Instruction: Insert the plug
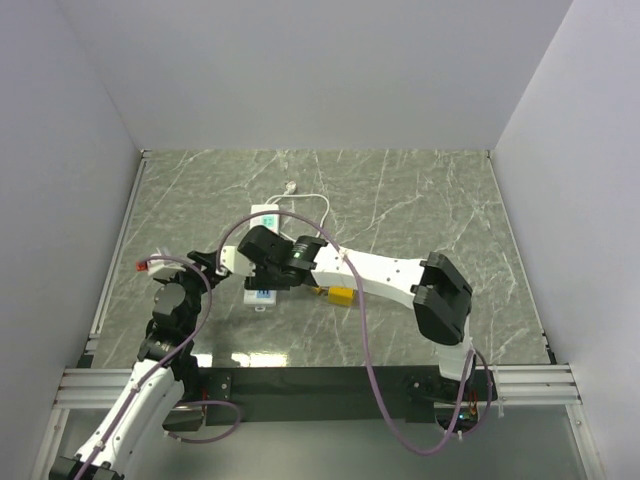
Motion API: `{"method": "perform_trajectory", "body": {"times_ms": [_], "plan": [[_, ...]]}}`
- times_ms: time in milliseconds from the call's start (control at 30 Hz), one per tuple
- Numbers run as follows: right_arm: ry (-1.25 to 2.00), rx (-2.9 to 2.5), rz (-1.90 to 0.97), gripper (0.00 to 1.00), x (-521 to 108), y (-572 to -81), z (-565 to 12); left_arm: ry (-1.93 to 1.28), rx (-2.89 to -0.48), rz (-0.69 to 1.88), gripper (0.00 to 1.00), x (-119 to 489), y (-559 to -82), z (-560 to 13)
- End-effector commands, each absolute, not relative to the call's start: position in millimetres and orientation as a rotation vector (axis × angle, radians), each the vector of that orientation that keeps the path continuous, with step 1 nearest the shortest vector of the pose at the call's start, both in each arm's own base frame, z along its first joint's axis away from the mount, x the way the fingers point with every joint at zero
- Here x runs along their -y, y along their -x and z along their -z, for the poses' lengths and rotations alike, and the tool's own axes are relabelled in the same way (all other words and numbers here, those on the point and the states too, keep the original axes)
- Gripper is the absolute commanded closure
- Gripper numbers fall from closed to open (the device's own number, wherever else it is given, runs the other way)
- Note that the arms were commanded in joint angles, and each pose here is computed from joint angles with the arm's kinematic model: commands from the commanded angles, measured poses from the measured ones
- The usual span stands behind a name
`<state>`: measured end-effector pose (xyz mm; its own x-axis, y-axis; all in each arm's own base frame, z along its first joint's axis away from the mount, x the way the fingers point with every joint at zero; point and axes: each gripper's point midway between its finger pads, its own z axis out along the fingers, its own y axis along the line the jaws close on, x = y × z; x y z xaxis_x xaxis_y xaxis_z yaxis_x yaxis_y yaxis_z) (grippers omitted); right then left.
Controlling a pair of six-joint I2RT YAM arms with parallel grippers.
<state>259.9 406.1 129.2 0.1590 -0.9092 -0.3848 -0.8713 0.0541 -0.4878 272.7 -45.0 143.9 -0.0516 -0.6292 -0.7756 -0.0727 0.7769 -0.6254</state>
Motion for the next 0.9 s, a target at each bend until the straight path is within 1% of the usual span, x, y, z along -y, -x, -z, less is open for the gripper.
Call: {"method": "perform_trajectory", "body": {"times_ms": [0, 100, 167, 200, 333, 467, 567, 600, 633, 700, 867], "plan": [[1.623, -1.726, 0.081, 1.0, -395, -273, -167, 0.51, -1.508, 0.572, 0.01, 57, -277, -177], [1.586, -1.776, 0.05, 1.0, -382, -271, -174, 0.475, -1.532, 0.595, 0.01, 65, -279, -175], [1.56, -1.776, 0.032, 1.0, -376, -267, -172, 0.431, -1.528, 0.623, 0.03, 72, -280, -183], [1.545, -1.76, -0.016, 1.0, -375, -261, -182, 0.41, -1.524, 0.637, 0.05, 76, -280, -187], [1.503, -1.737, -0.097, 1.0, -371, -250, -187, 0.347, -1.477, 0.688, 0.05, 89, -277, -204], [1.508, -1.713, -0.19, 1.0, -377, -240, -185, 0.15, -1.413, 0.876, 0.05, 128, -256, -224], [1.516, -1.673, -0.274, 1.0, -380, -235, -185, 0.038, -1.389, 0.953, 0.05, 145, -246, -231], [1.501, -1.641, -0.304, 1.0, -379, -233, -196, -0.039, -1.401, 1.017, 0.05, 158, -237, -231], [1.522, -1.626, -0.349, 1.0, -379, -226, -192, -0.065, -1.398, 1.046, 0.05, 163, -232, -232], [1.487, -1.542, -0.404, 1.0, -377, -225, -215, -0.123, -1.375, 1.099, 0.05, 170, -221, -239], [1.5, -1.369, -0.52, 1.0, -367, -210, -248, -0.173, -1.369, 1.168, 0.03, 176, -203, -251]]}}
